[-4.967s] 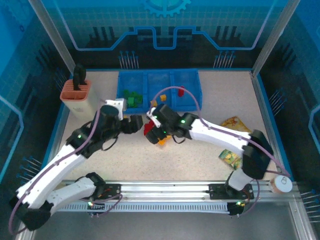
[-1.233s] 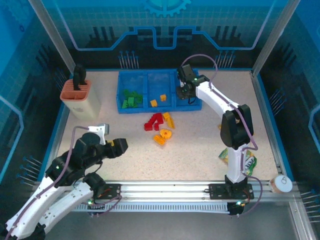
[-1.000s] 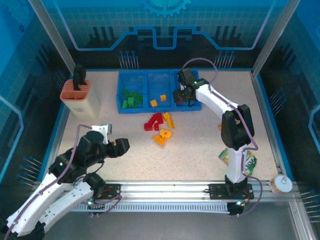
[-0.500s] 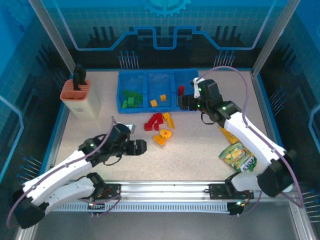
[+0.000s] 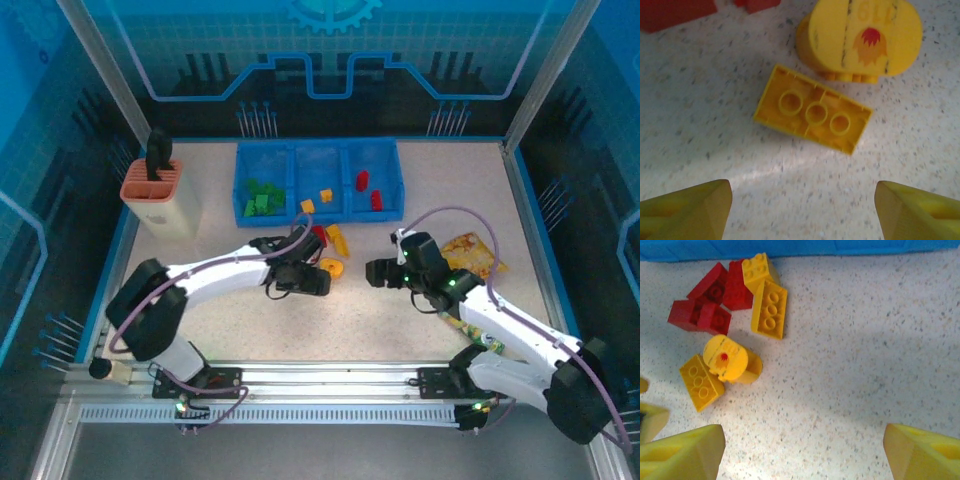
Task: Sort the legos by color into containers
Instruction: Pick up the lego from the center of the table.
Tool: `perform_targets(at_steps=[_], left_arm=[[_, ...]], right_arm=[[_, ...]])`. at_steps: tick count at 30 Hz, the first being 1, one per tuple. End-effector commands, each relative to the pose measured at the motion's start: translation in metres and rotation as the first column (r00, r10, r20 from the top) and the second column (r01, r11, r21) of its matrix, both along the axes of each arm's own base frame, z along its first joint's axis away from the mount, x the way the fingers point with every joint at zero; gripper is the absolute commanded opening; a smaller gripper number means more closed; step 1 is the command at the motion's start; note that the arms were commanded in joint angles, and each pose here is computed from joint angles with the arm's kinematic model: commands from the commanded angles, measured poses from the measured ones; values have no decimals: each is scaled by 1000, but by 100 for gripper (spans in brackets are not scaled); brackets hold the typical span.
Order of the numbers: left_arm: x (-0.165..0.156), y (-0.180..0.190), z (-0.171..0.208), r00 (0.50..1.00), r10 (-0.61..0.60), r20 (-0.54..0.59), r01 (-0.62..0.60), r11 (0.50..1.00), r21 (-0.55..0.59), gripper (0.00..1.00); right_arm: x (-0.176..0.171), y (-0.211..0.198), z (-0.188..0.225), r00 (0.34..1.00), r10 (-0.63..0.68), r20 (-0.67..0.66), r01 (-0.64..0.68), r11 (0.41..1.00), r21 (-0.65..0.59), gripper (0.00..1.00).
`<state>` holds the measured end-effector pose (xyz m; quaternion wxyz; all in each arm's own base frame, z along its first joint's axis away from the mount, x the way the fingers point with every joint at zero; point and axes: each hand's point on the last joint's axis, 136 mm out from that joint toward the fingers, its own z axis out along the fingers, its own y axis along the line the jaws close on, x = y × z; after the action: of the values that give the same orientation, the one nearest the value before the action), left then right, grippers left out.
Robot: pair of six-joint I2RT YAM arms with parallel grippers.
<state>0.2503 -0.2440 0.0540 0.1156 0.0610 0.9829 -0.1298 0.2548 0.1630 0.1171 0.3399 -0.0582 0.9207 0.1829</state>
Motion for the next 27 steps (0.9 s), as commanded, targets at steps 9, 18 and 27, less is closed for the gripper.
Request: perform_targets(at_steps=[9,18,27], left_arm=[[23,-7,-28,993,-116,-36,121,970,213,79],[24,-9,-43,988,-143,-61,154,956,250,74],[22,-7,-26,989,-145,-25,147,962,232,26]], right_arm=[[-7,-13,15,994,-73,83,67,995,72,84],[-9,-14,8,993,-97,69,90,991,100,83],[-14,-20,2,991,-113,65,106,989,99,83]])
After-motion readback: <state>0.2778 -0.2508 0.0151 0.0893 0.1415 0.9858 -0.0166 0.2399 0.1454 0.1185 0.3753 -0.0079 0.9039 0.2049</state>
